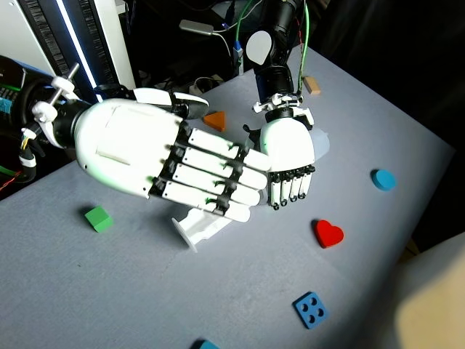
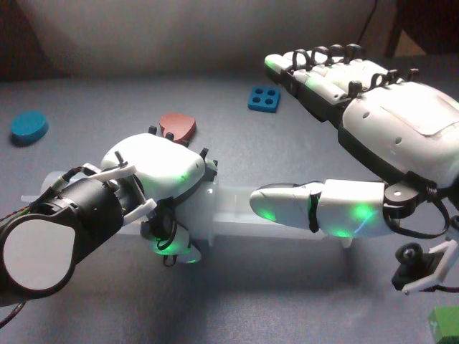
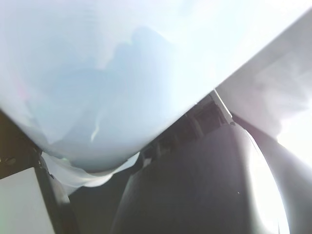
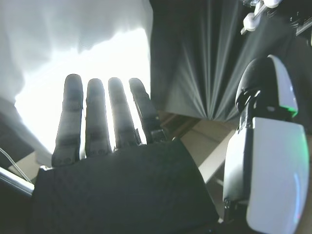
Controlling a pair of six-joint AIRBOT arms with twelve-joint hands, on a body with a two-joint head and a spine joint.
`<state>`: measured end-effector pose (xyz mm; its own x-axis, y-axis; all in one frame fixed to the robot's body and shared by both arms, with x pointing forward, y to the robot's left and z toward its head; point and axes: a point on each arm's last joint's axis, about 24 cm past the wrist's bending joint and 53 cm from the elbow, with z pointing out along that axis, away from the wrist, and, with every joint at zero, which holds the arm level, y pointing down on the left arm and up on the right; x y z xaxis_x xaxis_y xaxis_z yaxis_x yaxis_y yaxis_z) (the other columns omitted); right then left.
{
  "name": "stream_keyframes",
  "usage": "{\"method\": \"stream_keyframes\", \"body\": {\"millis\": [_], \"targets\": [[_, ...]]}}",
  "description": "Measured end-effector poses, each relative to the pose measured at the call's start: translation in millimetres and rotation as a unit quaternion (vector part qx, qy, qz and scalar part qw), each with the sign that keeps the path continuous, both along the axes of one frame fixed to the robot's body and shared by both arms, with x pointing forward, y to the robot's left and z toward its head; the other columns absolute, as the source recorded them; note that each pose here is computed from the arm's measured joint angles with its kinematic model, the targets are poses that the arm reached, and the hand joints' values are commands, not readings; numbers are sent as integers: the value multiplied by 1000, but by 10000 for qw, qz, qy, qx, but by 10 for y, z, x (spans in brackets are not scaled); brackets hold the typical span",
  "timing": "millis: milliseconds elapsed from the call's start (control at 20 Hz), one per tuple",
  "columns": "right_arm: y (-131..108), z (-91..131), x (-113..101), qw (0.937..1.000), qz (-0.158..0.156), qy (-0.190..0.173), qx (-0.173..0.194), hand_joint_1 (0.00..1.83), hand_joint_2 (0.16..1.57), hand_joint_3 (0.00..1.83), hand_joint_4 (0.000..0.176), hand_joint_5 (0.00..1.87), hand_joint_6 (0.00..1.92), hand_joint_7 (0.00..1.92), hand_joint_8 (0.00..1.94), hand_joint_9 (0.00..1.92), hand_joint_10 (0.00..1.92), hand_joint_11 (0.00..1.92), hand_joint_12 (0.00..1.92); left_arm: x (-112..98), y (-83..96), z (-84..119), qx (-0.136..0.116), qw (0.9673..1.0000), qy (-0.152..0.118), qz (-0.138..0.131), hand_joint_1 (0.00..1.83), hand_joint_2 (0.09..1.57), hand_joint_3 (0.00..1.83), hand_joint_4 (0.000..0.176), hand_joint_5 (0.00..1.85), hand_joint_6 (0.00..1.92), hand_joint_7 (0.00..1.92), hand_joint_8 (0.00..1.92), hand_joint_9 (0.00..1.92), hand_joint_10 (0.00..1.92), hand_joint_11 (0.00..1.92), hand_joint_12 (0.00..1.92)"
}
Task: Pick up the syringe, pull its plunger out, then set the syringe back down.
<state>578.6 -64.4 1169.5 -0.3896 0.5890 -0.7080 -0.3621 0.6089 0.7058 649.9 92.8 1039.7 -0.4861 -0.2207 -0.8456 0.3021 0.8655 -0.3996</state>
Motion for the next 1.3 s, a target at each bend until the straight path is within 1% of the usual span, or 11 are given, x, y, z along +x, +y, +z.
{"method": "stream_keyframes", "body": {"millis": [50, 100, 150, 250, 300, 350, 500, 750, 900, 1050, 1300], "targets": [[-4, 16, 9, 10000, -16, -7, 18, 223, 965, 2, 0, 6, 1, 48, 4, 62, 5, 0, 412, 0, 0, 0, -5, 10000, 3, 2, 1168, 1209, 0, 14, 841, 1219, 756, 1321, 727, 890, 626, 1313], [-18, 38, 19, 10000, -38, -49, 15, 242, 959, 0, 0, 10, 1, 53, 3, 67, 4, 0, 399, -1, -2, 0, -5, 10000, 2, -1, 1173, 1203, 0, 0, 868, 1212, 750, 1296, 741, 822, 623, 1285], [-26, 49, 25, 10000, -43, -83, -4, 274, 950, 0, 0, 18, 4, 53, 2, 67, 3, 0, 392, -3, -4, 1, -7, 10000, 3, -2, 1123, 1196, 1, 0, 828, 1216, 718, 832, 725, 726, 570, 1251], [-55, 41, 39, 9999, -69, -78, -45, 283, 947, 0, 0, 21, 3, 47, 0, 61, 0, 0, 332, -10, -10, -3, -9, 10000, 14, -11, 1084, 1187, 0, 0, 834, 1200, 881, 313, 805, 432, 552, 1121], [-65, 42, 51, 9999, -73, -92, -64, 284, 945, 0, 0, 9, 0, 33, 0, 54, 0, 0, 331, -11, -12, -5, -7, 10000, 17, -16, 974, 1140, 0, 0, 742, 607, 902, 170, 818, 290, 506, 1052], [-84, 40, 62, 9999, -86, -96, -88, 284, 945, 0, 0, 1, 0, 23, 0, 46, 0, 0, 334, -12, -13, -6, -6, 10000, 19, -20, 911, 1117, 0, 0, 783, 283, 892, 75, 806, 167, 439, 990], [-126, 39, 84, 9998, -123, -93, -121, 273, 951, 0, 0, 0, 0, 23, 2, 42, 0, 0, 333, -8, -10, 1, -11, 10000, 6, -10, 751, 1082, 0, 0, 741, 11, 659, 0, 679, 5, 309, 933], [-128, 39, 85, 9998, -119, -99, -132, 275, 954, 1, 0, 8, 2, 39, 3, 53, 2, 0, 312, -6, -25, 18, -18, 10000, -7, -29, 526, 992, 0, 0, 391, 0, 339, 0, 335, 0, 18, 962], [-132, 39, 91, 9998, -123, -104, -133, 254, 949, 0, 0, 9, 0, 40, 1, 54, 1, 0, 353, -26, -62, 40, -44, 10000, 6, -77, 446, 938, 0, 0, 157, 0, 82, 2, 130, 0, 0, 597], [-142, 38, 102, 9997, -135, -111, -143, 307, 922, 0, 0, 9, 1, 38, 0, 53, 1, 0, 335, -12, -37, 67, -34, 10000, 4, -77, 320, 954, 2, 0, 68, 5, 2, 0, 9, 0, 0, 304], [-147, 40, 106, 9997, -143, -114, -142, 286, 932, 0, 0, 0, 0, 24, 3, 38, 2, 0, 263, -3, -4, 118, -39, 10000, -16, -62, 269, 960, 1, 0, 38, 4, 0, 0, 0, 0, 0, 209]]}}
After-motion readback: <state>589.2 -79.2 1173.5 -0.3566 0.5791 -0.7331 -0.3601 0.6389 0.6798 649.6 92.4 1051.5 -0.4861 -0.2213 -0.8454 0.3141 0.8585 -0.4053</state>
